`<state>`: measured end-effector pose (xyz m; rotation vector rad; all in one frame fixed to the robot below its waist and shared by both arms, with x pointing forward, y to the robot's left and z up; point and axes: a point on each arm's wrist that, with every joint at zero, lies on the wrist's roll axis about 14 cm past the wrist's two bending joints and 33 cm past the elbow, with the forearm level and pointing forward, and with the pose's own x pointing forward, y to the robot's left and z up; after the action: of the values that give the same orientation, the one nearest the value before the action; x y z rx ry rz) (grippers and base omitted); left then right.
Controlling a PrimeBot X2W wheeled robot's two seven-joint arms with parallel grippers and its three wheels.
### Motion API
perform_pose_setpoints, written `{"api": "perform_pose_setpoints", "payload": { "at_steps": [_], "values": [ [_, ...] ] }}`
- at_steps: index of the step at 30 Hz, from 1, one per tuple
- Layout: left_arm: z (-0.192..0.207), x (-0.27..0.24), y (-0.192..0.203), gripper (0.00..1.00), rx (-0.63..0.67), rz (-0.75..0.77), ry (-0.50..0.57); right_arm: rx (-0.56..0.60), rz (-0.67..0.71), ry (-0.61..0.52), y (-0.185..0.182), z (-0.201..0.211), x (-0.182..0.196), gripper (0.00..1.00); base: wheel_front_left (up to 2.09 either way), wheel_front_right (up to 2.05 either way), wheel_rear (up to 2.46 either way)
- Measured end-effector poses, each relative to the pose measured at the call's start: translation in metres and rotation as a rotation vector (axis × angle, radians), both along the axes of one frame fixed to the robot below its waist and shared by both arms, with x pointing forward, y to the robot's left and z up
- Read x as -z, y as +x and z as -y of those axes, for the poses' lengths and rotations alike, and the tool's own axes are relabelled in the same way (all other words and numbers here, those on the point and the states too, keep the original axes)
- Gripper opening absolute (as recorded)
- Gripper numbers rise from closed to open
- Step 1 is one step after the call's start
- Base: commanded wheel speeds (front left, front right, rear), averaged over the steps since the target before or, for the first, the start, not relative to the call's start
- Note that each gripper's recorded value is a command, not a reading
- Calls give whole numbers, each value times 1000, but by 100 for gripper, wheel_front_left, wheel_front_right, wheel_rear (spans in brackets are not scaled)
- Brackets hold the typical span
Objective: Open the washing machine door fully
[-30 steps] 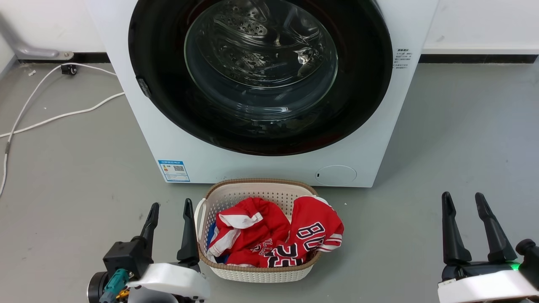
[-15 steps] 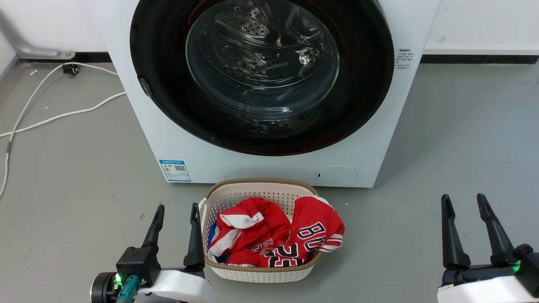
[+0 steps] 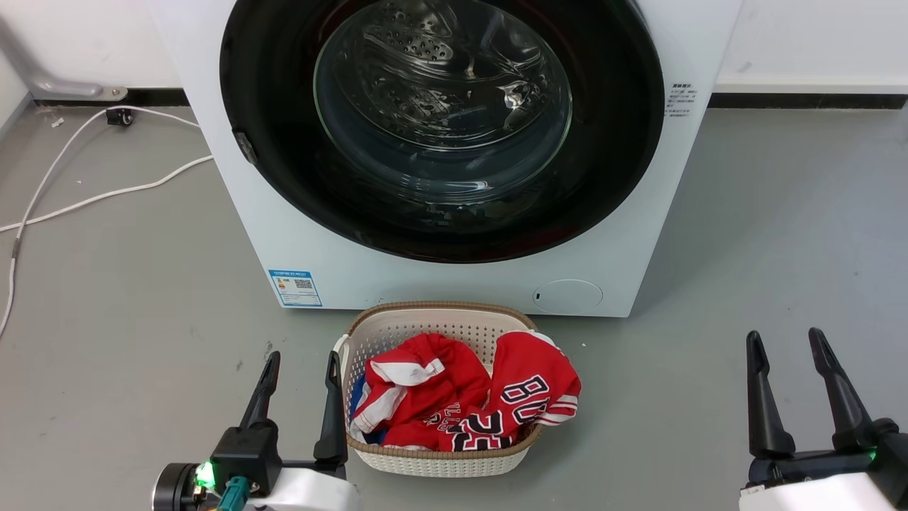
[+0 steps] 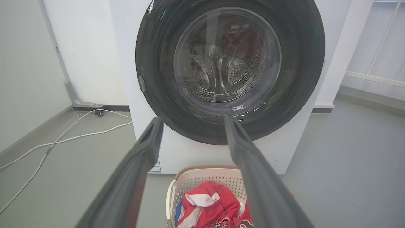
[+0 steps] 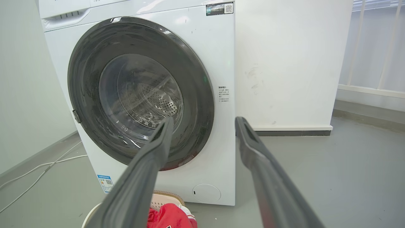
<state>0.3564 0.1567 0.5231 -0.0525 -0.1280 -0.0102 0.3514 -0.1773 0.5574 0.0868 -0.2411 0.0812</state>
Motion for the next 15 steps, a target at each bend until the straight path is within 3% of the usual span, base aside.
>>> {"api": "perform_pose_setpoints", "payload": {
  "at_steps": [15],
  "values": [
    [-2,1,-1,100,-5,3,5,6,-22,15,-2,2,8,100,0,0,0]
  ]
}}
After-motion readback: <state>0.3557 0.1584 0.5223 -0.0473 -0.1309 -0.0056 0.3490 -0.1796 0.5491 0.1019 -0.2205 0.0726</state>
